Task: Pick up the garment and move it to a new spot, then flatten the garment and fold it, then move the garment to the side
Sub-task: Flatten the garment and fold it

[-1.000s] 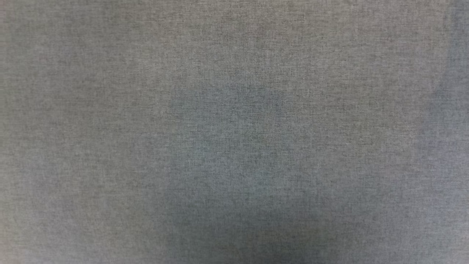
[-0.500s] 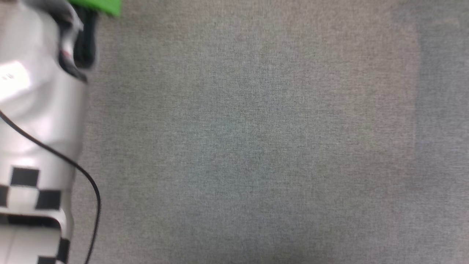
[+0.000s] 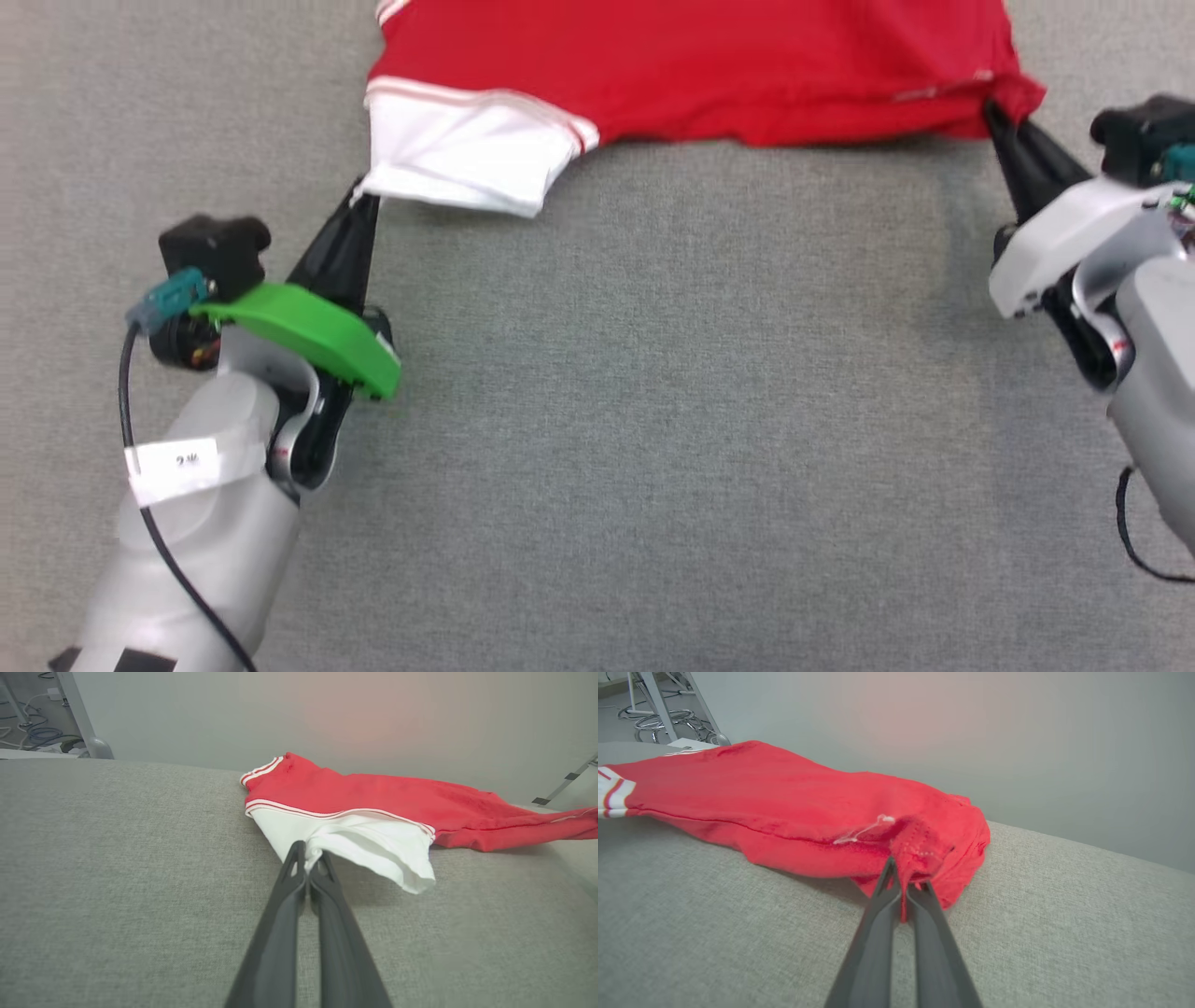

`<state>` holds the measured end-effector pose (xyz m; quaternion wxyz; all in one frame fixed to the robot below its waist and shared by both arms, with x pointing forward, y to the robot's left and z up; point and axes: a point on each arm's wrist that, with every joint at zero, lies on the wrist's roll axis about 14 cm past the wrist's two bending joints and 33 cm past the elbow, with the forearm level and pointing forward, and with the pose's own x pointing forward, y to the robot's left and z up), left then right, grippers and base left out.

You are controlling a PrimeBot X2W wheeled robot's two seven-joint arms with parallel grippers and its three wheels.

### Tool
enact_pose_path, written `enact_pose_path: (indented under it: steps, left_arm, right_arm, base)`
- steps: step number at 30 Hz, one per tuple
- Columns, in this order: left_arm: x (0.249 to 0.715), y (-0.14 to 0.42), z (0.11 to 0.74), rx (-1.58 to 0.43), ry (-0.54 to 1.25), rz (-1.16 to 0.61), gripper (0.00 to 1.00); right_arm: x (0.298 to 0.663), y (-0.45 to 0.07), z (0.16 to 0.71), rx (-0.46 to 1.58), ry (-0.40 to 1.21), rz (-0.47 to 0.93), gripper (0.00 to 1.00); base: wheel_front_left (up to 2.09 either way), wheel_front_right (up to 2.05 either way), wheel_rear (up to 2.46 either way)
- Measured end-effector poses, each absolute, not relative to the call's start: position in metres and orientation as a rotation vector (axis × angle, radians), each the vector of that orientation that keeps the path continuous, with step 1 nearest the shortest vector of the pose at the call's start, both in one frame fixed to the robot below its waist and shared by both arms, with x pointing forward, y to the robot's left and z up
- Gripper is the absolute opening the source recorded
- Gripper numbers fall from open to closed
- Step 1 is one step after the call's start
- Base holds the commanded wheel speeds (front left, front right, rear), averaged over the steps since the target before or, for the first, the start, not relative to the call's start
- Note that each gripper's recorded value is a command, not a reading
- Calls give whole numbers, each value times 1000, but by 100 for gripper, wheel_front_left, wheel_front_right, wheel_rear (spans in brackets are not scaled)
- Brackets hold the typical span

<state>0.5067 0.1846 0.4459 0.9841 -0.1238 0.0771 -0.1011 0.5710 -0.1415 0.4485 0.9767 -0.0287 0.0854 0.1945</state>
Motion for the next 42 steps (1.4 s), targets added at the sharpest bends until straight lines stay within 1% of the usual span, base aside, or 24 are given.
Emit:
enact_pose_path:
  steps: [4, 9, 22, 28, 37, 42]
  left_arm:
    - [480, 194, 439, -248, 207, -187, 0]
    - [449, 204, 440, -229, 235, -184, 0]
    - [374, 180, 439, -232, 335, -297, 0]
    - [338, 171, 437, -263, 403, -344, 0]
    - [287, 157, 438, -294, 501, -417, 0]
    - [259, 149, 435, -326, 562, -453, 0]
  right_arm:
    - [549, -142, 447, -52, 198, 412, 0]
    - [526, -149, 445, -7, 232, 398, 0]
    - [467, -175, 442, 71, 322, 361, 0]
    - [435, -185, 435, 109, 392, 352, 0]
    - [375, -204, 412, 168, 568, 331, 0]
    - [346, -211, 406, 206, 633, 323, 0]
  base:
    - [0, 0, 0]
    - [0, 0, 0]
    - [0, 0, 0]
    - [0, 0, 0]
    - [0, 0, 0]
    - [0, 0, 0]
